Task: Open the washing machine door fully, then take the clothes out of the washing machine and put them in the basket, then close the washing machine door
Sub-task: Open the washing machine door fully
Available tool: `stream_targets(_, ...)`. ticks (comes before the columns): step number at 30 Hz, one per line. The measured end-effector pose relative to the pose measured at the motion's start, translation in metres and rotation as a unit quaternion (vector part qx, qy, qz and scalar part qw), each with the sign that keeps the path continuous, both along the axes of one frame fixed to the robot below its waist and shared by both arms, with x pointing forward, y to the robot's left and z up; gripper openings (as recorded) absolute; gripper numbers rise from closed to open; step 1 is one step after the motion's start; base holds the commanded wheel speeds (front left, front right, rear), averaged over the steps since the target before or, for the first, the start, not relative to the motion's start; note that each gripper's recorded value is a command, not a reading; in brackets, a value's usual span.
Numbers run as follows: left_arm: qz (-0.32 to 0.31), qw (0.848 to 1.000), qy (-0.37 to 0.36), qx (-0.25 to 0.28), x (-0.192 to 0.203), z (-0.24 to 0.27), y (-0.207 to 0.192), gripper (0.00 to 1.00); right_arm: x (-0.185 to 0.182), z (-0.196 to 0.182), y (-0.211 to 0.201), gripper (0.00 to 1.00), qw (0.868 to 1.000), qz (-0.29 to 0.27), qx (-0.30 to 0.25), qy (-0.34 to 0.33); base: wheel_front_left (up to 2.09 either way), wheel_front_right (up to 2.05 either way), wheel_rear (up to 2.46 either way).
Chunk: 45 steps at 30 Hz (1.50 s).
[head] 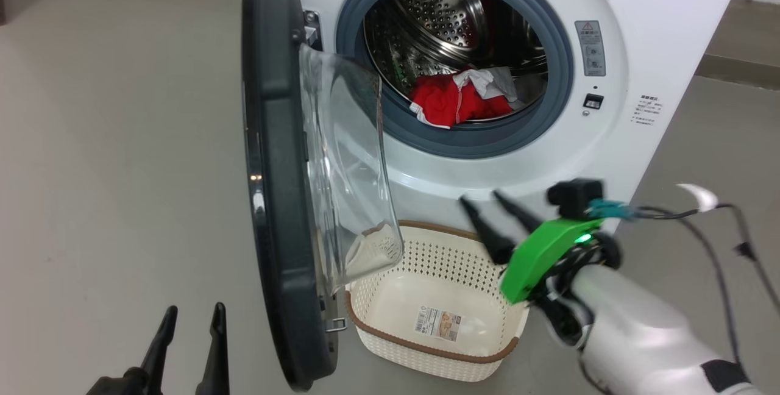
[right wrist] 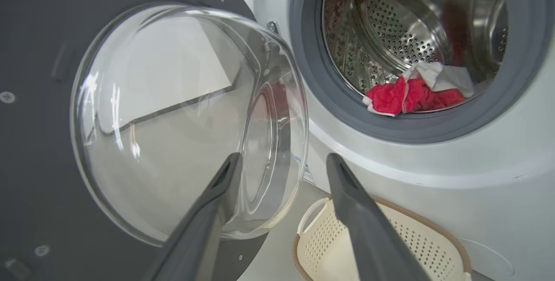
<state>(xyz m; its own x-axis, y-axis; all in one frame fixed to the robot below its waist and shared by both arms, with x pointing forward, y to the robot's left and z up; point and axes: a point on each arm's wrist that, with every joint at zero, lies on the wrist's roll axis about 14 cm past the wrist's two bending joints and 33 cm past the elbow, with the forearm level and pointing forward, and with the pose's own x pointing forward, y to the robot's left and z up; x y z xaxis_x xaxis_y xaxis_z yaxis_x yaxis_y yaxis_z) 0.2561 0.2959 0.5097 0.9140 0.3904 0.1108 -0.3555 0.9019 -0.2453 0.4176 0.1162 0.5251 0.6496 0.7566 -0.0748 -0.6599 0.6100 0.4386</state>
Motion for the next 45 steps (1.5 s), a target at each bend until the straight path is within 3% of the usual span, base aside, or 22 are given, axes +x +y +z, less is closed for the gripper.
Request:
stream_targets(7,-0.002,1.0,-0.003,0.001,0.002,0.002,-0.001,1.0,0.016,-0.006,-0.048,1.0,0.996,-0.08,-0.009,-0.042,0.0,0.0,0.0)
stream_targets(16,-0.009,1.0,-0.002,0.004,0.005,0.003,-0.004,1.0,0.009,0.017,-0.083,1.0,0.979,-0.129,-0.027,-0.154,0.0,0.0,0.0)
stream_targets(19,-0.011,1.0,-0.003,0.006,0.005,0.004,-0.004,1.0,0.003,0.027,-0.092,1.0,0.975,-0.141,-0.009,-0.17,0.0,0.0,0.0)
stream_targets(29,-0.016,1.0,-0.012,0.01,0.005,0.009,-0.004,1.0,-0.02,0.008,-0.105,1.0,0.978,-0.149,-0.004,-0.144,0.0,0.0,0.0)
stream_targets(45,-0.02,1.0,-0.012,0.016,0.008,0.011,-0.005,1.0,-0.028,-0.006,-0.114,1.0,0.979,-0.156,-0.018,-0.131,0.0,0.0,0.0)
